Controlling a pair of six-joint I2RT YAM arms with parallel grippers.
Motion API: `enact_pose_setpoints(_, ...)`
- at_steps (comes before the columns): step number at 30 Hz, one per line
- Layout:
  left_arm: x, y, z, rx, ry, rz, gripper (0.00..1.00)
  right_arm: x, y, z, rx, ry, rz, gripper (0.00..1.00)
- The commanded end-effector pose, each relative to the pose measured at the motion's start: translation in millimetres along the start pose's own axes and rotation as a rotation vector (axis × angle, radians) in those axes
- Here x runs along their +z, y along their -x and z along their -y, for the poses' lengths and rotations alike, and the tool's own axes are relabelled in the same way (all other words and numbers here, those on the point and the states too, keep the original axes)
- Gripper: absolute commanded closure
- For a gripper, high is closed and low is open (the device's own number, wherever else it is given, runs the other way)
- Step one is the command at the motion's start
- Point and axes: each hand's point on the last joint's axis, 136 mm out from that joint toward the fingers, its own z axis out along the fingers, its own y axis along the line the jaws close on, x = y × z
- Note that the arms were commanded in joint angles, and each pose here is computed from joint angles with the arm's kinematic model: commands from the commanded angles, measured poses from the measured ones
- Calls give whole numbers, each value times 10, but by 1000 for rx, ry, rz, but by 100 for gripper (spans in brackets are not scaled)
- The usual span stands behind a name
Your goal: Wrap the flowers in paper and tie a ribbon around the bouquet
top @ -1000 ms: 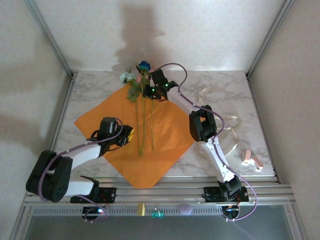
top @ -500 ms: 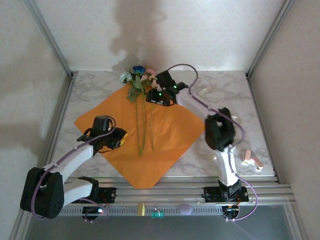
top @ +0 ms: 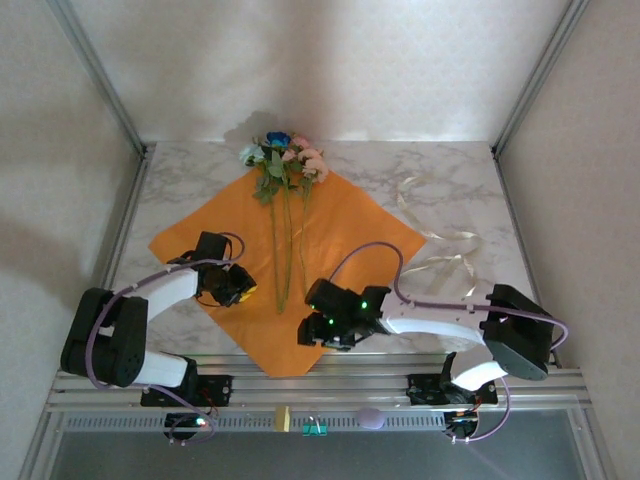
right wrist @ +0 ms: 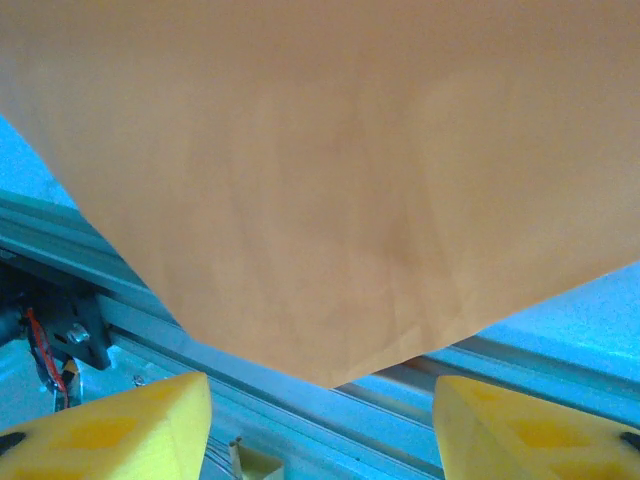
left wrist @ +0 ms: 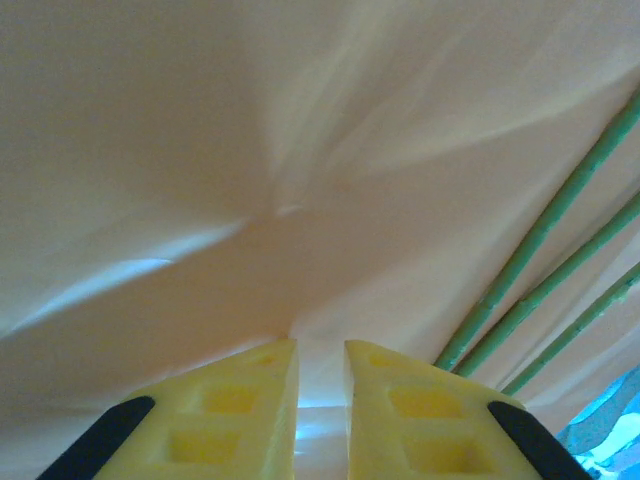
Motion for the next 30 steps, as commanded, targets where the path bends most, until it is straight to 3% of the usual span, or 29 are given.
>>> enact_pose_setpoints(1, 39, -81, -77, 63, 10, -45, 81, 84, 47, -148, 153, 110, 88, 38)
enact_pose_setpoints(8, 114, -114, -117, 96, 13, -74, 82, 400, 92, -156, 239, 126, 125, 42)
enact_pose_setpoints(16, 125, -90, -91, 112, 14, -76, 82, 150, -121, 91, 278, 29, 157, 37)
enact_pose_setpoints(21, 122, -94, -87, 113, 10, -76, 83, 248, -248, 114, 304, 64, 125, 37)
enact_pose_setpoints(30, 113, -127, -108, 120, 10, -85, 83, 465, -119, 37, 345, 105, 154, 49)
